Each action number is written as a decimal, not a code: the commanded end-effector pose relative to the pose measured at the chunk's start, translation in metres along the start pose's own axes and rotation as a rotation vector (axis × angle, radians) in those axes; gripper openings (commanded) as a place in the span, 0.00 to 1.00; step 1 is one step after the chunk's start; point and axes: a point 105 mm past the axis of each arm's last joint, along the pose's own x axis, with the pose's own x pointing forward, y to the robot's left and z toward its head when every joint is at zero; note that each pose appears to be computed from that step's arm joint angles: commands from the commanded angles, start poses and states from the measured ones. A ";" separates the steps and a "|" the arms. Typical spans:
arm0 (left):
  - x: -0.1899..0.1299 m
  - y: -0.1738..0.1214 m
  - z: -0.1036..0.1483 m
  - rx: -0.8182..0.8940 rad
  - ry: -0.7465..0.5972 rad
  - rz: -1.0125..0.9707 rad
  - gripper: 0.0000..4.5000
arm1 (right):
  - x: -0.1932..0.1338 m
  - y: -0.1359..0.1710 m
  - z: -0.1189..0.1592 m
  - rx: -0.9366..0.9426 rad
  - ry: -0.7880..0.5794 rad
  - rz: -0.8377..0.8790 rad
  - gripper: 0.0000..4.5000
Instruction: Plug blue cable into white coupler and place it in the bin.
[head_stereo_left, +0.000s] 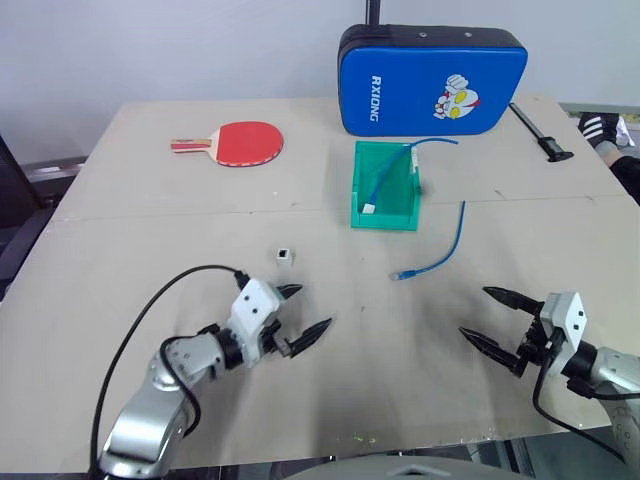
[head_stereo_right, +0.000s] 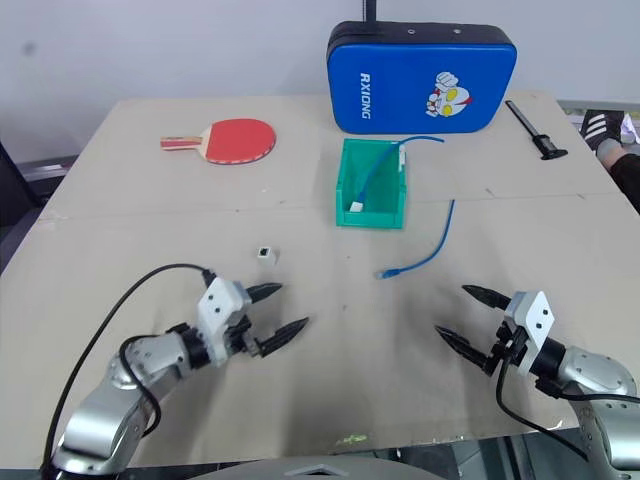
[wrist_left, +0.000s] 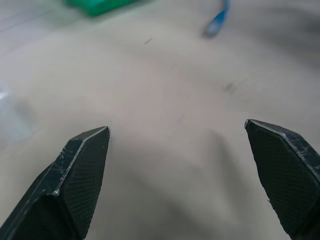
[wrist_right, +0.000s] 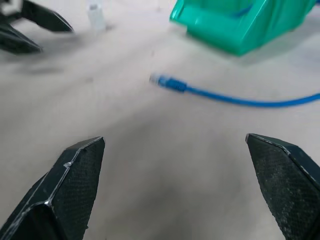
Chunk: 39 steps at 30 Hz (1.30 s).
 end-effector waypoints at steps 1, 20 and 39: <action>0.040 -0.006 0.015 -0.008 -0.034 -0.132 0.98 | -0.011 0.004 0.014 -0.035 -0.043 -0.038 0.99; 0.132 -0.017 0.028 0.216 0.124 -0.324 0.93 | -0.021 0.005 0.000 -0.037 -0.032 -0.152 1.00; 0.086 -0.017 0.004 0.175 0.209 -0.360 0.01 | -0.009 0.005 0.002 -0.026 -0.033 -0.094 1.00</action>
